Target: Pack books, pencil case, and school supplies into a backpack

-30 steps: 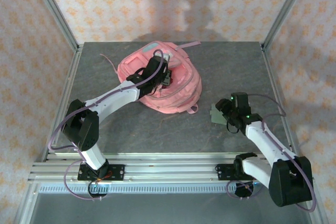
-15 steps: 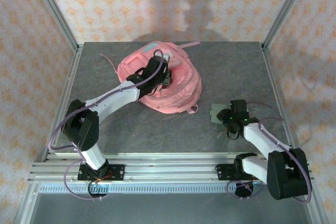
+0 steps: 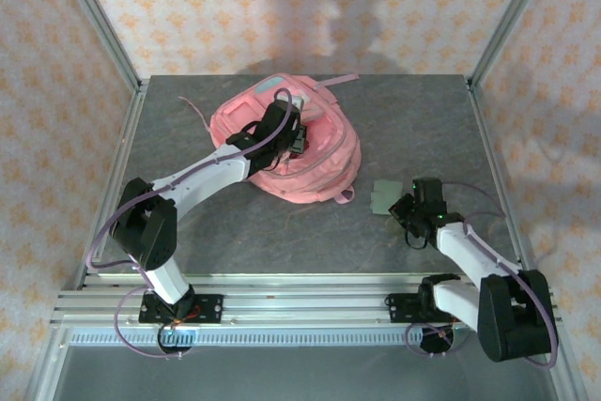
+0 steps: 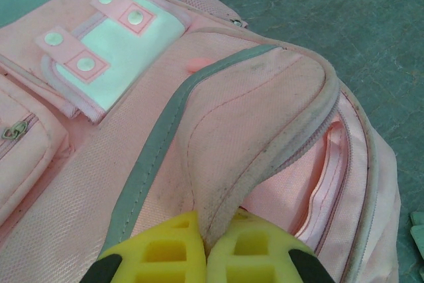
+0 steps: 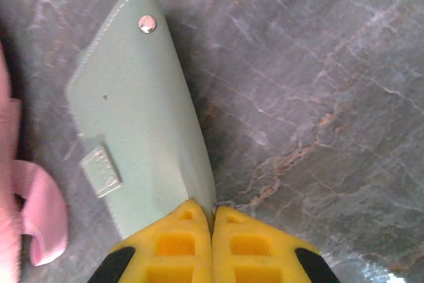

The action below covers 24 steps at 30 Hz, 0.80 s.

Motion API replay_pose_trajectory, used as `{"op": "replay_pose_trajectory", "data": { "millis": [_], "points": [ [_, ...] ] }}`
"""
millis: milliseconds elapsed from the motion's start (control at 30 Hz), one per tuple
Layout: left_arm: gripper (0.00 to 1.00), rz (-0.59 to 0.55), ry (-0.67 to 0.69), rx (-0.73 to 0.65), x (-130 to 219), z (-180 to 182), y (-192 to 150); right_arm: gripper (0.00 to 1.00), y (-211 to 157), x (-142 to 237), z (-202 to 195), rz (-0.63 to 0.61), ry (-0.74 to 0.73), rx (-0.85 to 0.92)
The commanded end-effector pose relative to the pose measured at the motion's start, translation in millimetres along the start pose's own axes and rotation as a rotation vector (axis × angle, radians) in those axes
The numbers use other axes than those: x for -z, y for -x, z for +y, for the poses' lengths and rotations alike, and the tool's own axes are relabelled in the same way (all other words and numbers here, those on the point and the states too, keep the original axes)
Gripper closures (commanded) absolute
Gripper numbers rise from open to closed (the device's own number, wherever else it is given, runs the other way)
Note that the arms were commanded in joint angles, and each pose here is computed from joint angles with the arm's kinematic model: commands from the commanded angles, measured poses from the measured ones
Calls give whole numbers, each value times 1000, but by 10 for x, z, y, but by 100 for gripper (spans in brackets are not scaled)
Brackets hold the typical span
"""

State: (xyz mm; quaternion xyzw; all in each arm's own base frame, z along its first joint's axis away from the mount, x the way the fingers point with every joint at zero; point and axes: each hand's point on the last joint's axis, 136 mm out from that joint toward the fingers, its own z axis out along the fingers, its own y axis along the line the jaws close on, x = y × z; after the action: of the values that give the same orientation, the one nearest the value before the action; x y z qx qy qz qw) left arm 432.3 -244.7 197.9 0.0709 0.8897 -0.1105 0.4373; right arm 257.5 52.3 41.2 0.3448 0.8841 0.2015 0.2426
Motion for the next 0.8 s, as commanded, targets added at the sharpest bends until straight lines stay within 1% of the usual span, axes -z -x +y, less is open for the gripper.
{"op": "replay_pose_trajectory", "data": {
  "millis": [0,67,167,233,300,400,567,767],
  "points": [
    [100,-89,-5,42,124,44,266,100,235,250,347,-74,90,24],
    [100,-94,-6,44,141,42,285,100,319,403,540,-101,155,37],
    [100,-103,-9,47,168,37,317,100,399,660,904,-116,295,74],
    [100,-115,-15,51,200,28,356,100,389,793,1141,-98,399,104],
    [100,-129,-23,54,240,17,401,100,323,858,1342,-48,488,136],
    [100,-138,-31,60,274,3,440,100,176,868,1572,22,551,192],
    [100,-143,-41,66,306,-5,444,100,-32,979,1981,101,689,266],
    [100,-137,-53,68,309,-20,418,100,-145,923,2301,179,737,321]
  ]
}}
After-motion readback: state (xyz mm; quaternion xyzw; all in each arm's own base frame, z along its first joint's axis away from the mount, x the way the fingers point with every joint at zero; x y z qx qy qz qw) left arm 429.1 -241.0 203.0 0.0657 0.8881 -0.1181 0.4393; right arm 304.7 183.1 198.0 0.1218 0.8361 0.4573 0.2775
